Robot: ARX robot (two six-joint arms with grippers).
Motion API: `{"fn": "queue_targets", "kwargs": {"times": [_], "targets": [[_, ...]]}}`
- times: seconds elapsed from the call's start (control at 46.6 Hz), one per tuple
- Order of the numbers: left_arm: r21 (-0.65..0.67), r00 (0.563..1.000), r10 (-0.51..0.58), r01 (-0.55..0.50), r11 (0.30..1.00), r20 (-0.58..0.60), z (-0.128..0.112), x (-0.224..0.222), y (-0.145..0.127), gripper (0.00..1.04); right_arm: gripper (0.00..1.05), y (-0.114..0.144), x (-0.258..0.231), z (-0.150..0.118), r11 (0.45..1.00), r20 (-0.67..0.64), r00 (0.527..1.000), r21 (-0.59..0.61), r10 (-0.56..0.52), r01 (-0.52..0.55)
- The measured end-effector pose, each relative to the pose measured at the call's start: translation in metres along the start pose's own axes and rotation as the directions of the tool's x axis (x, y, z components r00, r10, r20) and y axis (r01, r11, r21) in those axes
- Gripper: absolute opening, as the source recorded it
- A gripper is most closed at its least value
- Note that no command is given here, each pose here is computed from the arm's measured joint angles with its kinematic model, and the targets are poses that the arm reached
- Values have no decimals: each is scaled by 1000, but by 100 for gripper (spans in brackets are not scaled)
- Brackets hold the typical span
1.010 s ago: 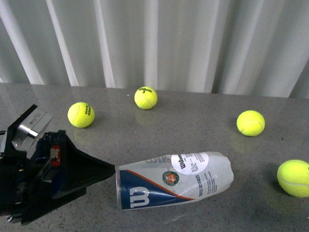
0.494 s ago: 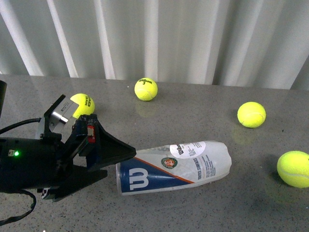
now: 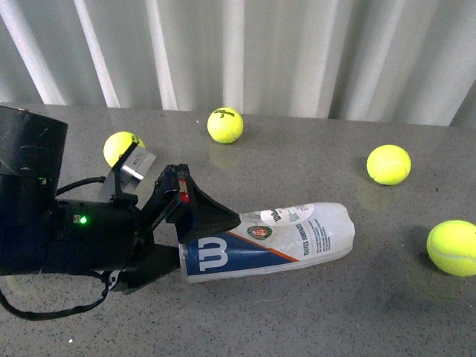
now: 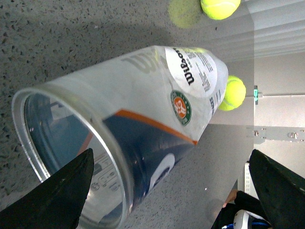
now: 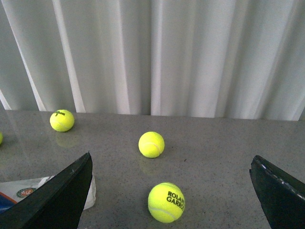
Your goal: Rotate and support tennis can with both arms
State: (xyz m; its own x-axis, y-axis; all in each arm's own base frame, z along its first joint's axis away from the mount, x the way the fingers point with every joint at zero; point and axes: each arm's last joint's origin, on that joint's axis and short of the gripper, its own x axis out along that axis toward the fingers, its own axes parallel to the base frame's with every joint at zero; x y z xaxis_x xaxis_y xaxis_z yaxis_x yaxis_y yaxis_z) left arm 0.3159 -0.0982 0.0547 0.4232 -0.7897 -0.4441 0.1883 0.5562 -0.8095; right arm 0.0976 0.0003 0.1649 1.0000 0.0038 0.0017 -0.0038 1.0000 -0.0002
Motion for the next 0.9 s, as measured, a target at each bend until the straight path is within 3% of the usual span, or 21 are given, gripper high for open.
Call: {"fn": "queue_targets", "kwargs": {"times": [0.301,0.902], "targets": [[-46,1000,-25,25,999,11,4,12,1,96,98,0,0,0,1000,0,1000,0,0,0],[-144,999,-35,32,989,-20,-2,18,4,11,98,0,0,0,1000,0,1000,0,0,0]]}}
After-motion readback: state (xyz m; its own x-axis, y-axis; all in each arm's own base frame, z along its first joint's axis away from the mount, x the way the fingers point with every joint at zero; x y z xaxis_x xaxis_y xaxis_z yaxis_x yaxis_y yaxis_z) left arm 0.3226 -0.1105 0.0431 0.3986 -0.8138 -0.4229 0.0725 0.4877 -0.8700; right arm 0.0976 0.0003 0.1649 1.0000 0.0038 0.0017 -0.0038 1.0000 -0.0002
